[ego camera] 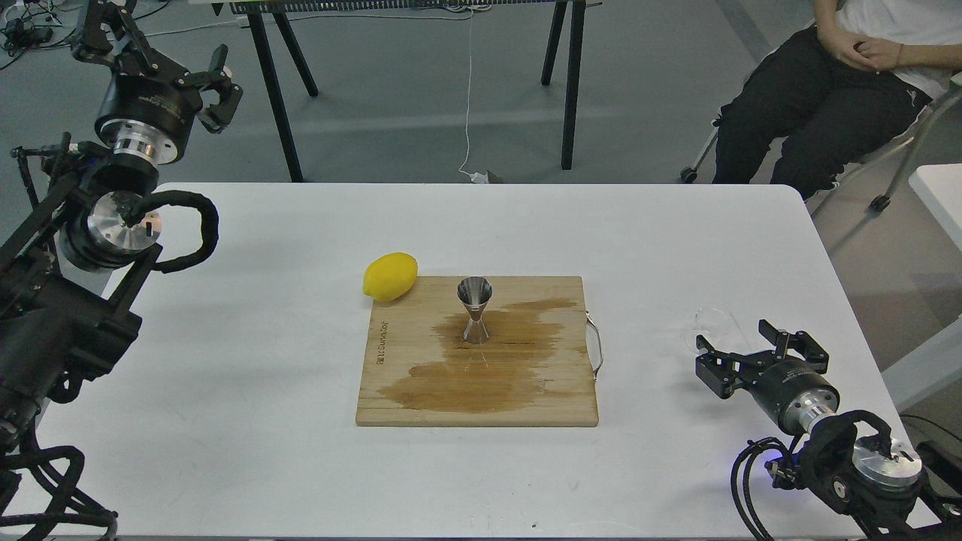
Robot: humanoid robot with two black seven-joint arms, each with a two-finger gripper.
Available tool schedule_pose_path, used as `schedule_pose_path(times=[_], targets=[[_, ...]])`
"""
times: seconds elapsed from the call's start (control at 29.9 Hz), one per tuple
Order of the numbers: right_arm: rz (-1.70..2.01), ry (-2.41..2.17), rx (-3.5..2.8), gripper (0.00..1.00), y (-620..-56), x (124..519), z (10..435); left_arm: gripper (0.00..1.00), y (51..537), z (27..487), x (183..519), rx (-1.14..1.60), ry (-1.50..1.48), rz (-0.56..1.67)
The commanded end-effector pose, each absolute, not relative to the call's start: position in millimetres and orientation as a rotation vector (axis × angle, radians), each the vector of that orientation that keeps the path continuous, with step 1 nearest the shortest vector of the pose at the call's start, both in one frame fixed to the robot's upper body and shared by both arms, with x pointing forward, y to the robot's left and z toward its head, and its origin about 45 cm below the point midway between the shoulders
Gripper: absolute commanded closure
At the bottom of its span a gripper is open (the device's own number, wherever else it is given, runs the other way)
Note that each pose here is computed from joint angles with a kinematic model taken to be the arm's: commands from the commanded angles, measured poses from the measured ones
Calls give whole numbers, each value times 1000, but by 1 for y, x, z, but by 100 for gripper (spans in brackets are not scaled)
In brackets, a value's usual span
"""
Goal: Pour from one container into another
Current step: 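Move the right gripper toward the small clear glass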
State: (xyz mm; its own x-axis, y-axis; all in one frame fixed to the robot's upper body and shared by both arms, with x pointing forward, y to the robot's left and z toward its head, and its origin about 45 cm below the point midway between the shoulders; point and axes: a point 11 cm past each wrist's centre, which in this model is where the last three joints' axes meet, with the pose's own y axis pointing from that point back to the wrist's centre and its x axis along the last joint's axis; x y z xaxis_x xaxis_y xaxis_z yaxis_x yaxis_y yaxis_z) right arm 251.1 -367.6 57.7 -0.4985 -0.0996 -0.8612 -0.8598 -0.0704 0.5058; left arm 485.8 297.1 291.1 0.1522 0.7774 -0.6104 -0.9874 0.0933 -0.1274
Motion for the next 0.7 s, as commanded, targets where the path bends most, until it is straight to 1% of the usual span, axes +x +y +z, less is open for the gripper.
schedule_pose_path(times=[0.0, 0.33, 0.4, 0.43, 0.57, 0.67], targets=[[1623, 1621, -1032, 1, -370, 255, 54, 0, 298, 290, 486, -583, 443, 1379], [1635, 1621, -1033, 5, -350, 276, 38, 0, 302, 287, 486, -575, 441, 1392], [1641, 1620, -1024, 7, -347, 275, 35, 0, 303, 288, 486, -574, 440, 1394], [1646, 1617, -1022, 10, -345, 275, 34, 0, 304, 289, 487, -575, 438, 1394], [1639, 1613, -1026, 27, -347, 275, 35, 0, 304, 289, 487, -578, 437, 1395], [1625, 1552, -1080, 42, -343, 276, 39, 0, 304, 290, 487, -580, 435, 1397]])
